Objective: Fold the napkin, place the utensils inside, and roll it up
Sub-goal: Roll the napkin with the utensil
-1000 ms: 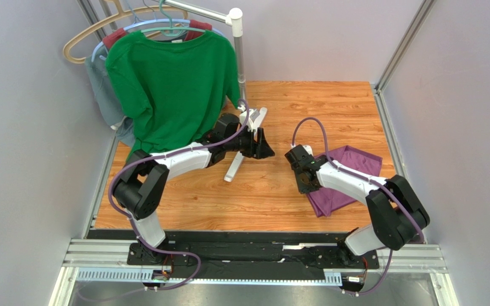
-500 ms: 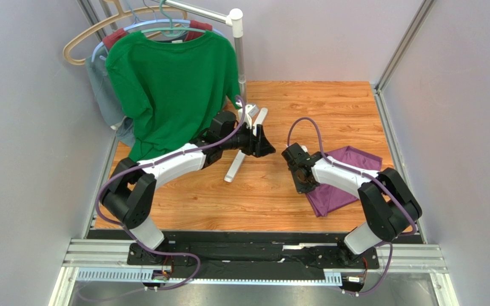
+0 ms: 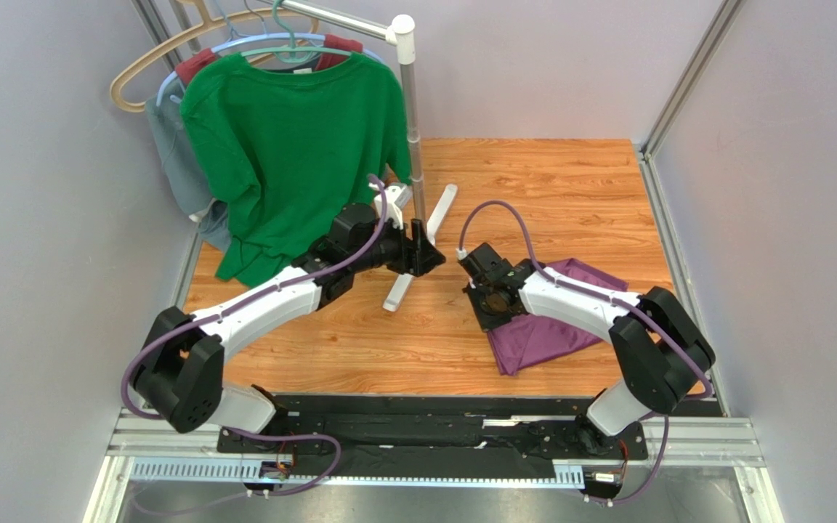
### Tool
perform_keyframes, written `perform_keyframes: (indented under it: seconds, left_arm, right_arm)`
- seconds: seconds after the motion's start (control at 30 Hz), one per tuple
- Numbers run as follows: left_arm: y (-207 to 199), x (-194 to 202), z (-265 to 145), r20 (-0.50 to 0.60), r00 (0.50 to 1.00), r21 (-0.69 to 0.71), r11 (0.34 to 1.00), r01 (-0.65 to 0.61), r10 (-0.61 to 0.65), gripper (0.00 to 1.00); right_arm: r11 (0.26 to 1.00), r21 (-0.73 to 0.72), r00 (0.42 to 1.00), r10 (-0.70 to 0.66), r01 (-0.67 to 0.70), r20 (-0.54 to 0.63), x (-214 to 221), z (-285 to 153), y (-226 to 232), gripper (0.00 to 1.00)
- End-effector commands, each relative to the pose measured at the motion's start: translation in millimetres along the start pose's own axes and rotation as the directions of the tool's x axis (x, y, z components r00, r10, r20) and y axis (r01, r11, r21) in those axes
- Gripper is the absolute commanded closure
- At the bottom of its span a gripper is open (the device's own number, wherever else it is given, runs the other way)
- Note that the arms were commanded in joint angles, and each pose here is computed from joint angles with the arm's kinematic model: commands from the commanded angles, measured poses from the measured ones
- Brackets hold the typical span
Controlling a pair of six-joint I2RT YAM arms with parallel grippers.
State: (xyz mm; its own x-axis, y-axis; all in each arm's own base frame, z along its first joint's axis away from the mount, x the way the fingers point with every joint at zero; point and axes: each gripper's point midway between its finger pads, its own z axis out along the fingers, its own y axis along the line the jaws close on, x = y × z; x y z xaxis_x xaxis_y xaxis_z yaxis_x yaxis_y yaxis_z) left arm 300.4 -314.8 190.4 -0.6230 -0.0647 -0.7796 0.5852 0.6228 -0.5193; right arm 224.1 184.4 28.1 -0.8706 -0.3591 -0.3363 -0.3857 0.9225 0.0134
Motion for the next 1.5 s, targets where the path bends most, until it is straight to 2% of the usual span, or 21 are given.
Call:
perform_keyframes:
  seconds: [0.0,0.13,0.23,0.4,0.53,0.73,0.8,0.9,1.0,1.17,1.47]
  left_arm:
    - [34,-6,-26,0.07,0.997,-0.149,0.987,0.054,-0.044,0.31]
    - [68,1,-56,0.127,0.988,-0.268,0.957,0.116,-0.084,0.31]
    - [77,7,-70,0.143,0.986,-0.299,0.946,0.129,-0.089,0.31]
    - [80,16,-76,0.108,0.991,-0.31,0.944,0.11,-0.08,0.3]
    - [78,17,-75,0.104,0.991,-0.297,0.948,0.116,-0.089,0.29]
    - [74,17,-74,0.106,0.99,-0.275,0.954,0.121,-0.095,0.28]
    - [73,17,-74,0.104,0.99,-0.269,0.956,0.119,-0.094,0.28]
    - [72,16,-75,0.103,0.991,-0.262,0.958,0.114,-0.089,0.28]
    - [72,16,-78,0.11,0.99,-0.263,0.958,0.112,-0.085,0.28]
    - [72,15,-83,0.123,0.988,-0.26,0.958,0.119,-0.089,0.28]
    - [74,13,-84,0.126,0.988,-0.258,0.958,0.122,-0.092,0.28]
  right_arm:
    - [0.991,-0.125,0.996,-0.031,0.042,0.084,-33,-3,44,1.0]
    - [0.978,-0.188,0.992,-0.075,0.093,0.1,-41,-5,79,1.0]
    - [0.973,-0.197,0.99,-0.104,0.121,0.096,-43,-2,96,1.0]
    - [0.971,-0.2,0.989,-0.116,0.132,0.092,-42,-4,112,1.0]
    - [0.975,-0.165,0.984,-0.128,0.148,0.127,-44,-16,118,0.69]
    - [0.989,-0.038,0.977,-0.138,0.146,0.16,-41,-26,115,0.51]
    - [0.99,-0.009,0.978,-0.136,0.139,0.159,-39,-22,112,0.49]
    - [0.992,0.015,0.981,-0.13,0.129,0.147,-33,-16,108,0.49]
    - [0.991,0.007,0.981,-0.136,0.136,0.141,-25,-12,111,0.54]
    - [0.991,0.004,0.983,-0.137,0.137,0.122,-16,-4,112,0.7]
    - [0.989,0.015,0.985,-0.151,0.15,0.087,-4,9,110,0.7]
